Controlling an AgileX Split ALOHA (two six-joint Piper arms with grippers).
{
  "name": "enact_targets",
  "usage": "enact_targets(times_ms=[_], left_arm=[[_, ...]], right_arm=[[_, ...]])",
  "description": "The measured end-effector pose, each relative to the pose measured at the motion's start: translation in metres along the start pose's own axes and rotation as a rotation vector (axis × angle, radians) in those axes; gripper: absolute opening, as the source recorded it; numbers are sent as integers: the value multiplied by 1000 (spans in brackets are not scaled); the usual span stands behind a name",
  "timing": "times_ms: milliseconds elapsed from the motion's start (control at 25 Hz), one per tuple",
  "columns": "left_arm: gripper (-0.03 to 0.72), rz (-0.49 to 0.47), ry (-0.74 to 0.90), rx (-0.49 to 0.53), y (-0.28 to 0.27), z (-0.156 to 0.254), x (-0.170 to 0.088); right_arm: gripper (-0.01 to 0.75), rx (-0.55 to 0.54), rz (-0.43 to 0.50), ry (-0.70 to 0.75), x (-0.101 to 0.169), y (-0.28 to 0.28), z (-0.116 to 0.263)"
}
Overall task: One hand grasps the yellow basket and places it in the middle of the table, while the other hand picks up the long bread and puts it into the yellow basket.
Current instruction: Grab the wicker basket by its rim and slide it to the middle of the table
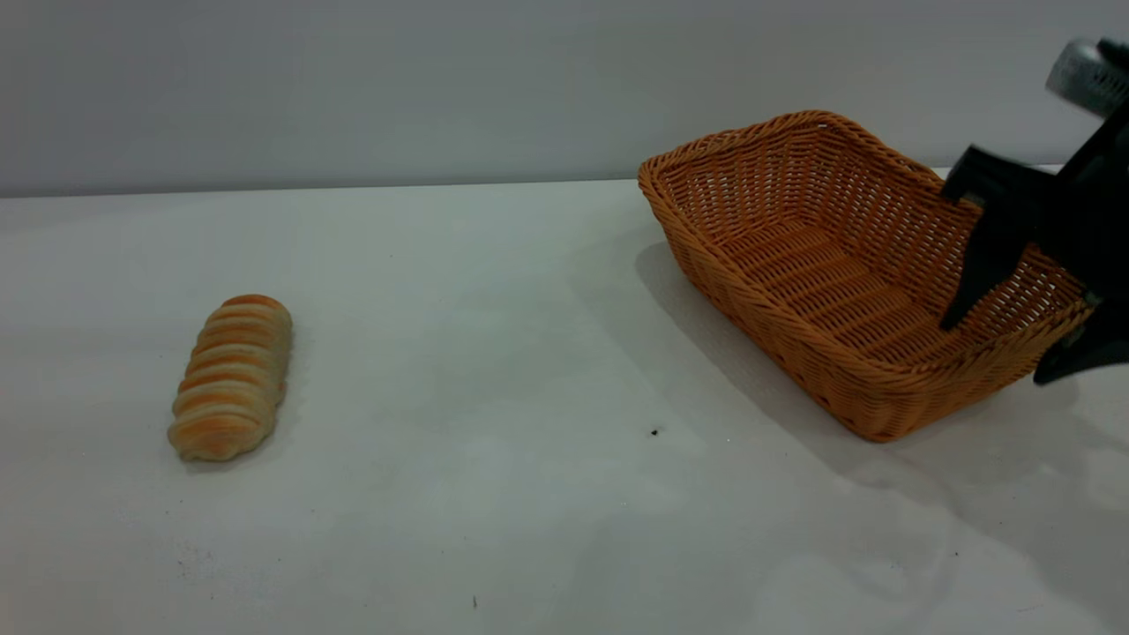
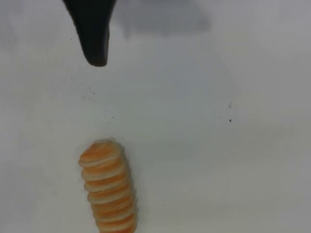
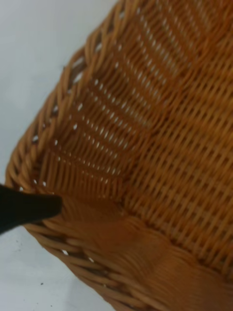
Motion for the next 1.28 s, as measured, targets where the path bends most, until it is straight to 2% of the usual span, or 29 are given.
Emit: enact_targets(times_ms=[400, 520, 680, 760, 920, 1000, 1080, 1280], left_arm=[[516, 9, 0, -21, 0, -4, -2], [516, 9, 0, -21, 0, -4, -2], [516, 9, 0, -21, 0, -4, -2], [516, 9, 0, -21, 0, -4, -2], [516, 9, 0, -21, 0, -4, -2], [516, 9, 1, -21, 0, -4, -2], [516, 9, 2, -21, 0, -4, -2], [516, 9, 2, -21, 0, -4, -2]], right_arm=[[585, -29, 24, 21, -8, 21, -5], [553, -29, 34, 34, -11, 29, -4], [419, -46, 39, 47, -14, 35, -6], [300, -49, 41, 49, -15, 36, -7], [110, -80, 39, 61, -14, 38, -13], [108, -83, 41, 1, -14, 38, -15], [109, -84, 36, 6, -12, 38, -17], [110, -12, 4, -79, 6, 36, -22]])
Point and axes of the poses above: a point on each arm's last joint axis where the gripper is mounted, y pointing out along that axis toward the gripper, x along the wrist's bending axis when the last joint is at zero, z = x × y, the point moved 10 cm from there along y, pointing out along that axis toward the gripper, and after that the axes turned 15 degrees about -y, right-handed, at the moved point
